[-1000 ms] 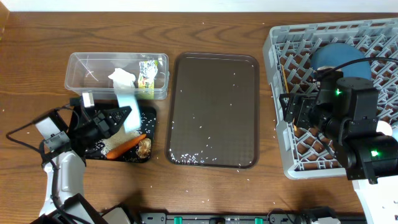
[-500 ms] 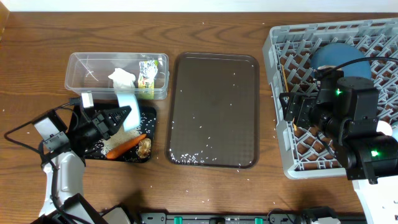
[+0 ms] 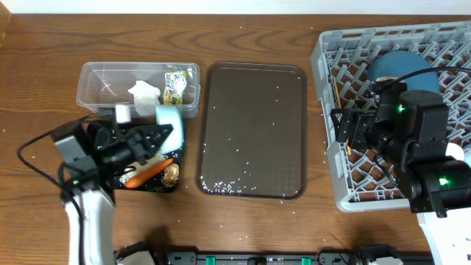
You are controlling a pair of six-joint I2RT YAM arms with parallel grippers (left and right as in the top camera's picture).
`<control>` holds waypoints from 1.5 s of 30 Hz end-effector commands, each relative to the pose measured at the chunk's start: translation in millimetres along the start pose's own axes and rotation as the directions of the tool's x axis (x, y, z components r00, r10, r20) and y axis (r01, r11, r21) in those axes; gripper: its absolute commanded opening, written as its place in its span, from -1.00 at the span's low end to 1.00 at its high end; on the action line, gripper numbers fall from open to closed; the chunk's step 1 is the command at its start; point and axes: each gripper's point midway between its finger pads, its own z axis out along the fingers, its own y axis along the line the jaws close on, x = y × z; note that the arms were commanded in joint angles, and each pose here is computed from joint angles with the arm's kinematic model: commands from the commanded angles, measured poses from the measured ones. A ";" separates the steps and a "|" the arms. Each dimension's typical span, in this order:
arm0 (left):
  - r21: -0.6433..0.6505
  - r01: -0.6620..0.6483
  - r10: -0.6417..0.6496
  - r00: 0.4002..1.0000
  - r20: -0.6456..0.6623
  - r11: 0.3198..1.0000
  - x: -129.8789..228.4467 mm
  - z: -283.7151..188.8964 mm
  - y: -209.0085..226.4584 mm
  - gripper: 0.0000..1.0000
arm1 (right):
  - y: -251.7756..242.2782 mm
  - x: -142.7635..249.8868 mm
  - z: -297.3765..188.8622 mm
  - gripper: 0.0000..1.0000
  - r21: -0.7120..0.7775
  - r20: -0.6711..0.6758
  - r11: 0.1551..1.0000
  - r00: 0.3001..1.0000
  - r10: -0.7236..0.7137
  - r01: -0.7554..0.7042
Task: Sort waste into correct bins and load items into the dishwasher rack
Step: 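Carry the empty bowl with the left gripper to the dish rack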
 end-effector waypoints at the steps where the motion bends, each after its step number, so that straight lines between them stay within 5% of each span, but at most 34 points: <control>1: -0.071 -0.081 0.081 0.997 0.005 0.994 -3.9 12.5 -23.0 -0.88 | -1.5 -2.8 -0.6 0.59 0.007 0.009 1.000 1.000 0.014 -0.015; 9: 0.021 -0.212 0.212 0.977 -0.031 0.977 10.3 57.7 -79.9 -0.88 | -1.3 -3.9 -0.6 0.59 0.006 0.014 1.000 1.000 0.017 -0.017; 14: 0.147 -0.253 0.242 0.966 0.089 0.956 -11.9 91.7 -120.8 -0.88 | -18.7 -10.3 -5.9 0.56 0.082 0.051 0.996 0.998 0.038 -0.042; 23: 0.363 -0.122 0.080 0.989 0.128 0.924 -22.6 173.4 -152.3 -0.88 | -64.2 -35.9 -57.6 0.59 0.159 0.255 0.950 0.941 0.223 -0.269; 35: 0.471 0.036 -0.006 0.998 -0.065 0.881 33.8 311.2 -189.3 -0.88 | -99.3 -2.6 -60.2 0.61 0.272 0.183 0.875 0.914 0.363 -0.402; 45: 0.472 0.288 -0.267 0.957 -0.112 0.833 49.3 366.4 -178.0 -0.88 | -99.8 -0.5 -59.1 0.62 0.277 0.173 0.874 0.915 0.364 -0.399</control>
